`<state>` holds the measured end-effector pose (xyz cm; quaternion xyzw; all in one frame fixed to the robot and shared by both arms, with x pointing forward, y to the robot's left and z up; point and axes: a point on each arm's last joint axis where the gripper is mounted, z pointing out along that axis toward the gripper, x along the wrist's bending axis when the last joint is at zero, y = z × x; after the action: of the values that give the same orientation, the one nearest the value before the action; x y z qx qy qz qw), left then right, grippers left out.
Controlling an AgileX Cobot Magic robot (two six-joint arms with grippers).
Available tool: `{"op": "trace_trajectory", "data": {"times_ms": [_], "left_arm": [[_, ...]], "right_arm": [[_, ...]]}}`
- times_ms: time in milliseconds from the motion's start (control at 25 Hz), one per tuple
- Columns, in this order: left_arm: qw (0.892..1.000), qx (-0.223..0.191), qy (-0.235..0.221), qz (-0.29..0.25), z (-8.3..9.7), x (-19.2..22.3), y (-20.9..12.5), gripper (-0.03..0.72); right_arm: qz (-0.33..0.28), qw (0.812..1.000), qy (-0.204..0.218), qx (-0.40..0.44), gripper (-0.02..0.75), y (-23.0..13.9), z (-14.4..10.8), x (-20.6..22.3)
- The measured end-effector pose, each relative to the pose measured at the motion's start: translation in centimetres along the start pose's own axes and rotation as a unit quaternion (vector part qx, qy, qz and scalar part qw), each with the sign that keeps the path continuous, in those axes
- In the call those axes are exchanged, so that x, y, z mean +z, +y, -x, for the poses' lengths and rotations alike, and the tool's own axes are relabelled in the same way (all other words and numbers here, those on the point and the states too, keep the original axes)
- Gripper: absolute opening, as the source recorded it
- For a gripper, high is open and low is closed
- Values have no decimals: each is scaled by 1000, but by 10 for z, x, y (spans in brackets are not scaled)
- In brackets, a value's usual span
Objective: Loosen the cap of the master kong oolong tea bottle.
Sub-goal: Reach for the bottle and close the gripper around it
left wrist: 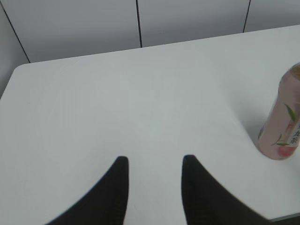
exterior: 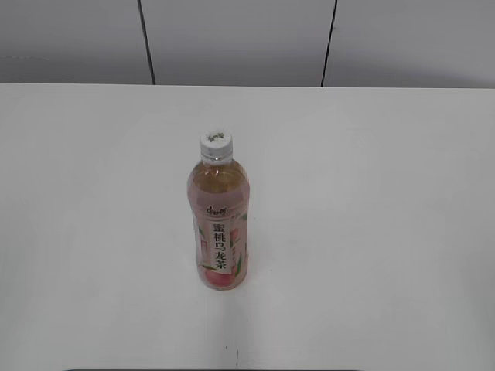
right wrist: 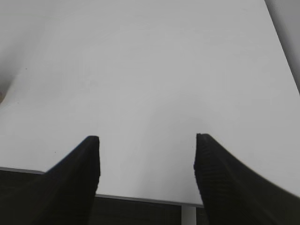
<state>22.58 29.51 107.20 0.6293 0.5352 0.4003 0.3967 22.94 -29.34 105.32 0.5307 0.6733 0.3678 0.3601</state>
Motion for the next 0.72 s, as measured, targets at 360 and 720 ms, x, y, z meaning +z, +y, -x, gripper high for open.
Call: {"op": "trace_trajectory", "data": {"times_ms": [360,720], "left_arm": [[1000,0,0,0,0,0,0,241],[1000,0,0,0,0,0,0,241]], "right_arm": [[0,1000,0,0,483,0,0,0],[0,1000,0,0,483,0,0,0]]}}
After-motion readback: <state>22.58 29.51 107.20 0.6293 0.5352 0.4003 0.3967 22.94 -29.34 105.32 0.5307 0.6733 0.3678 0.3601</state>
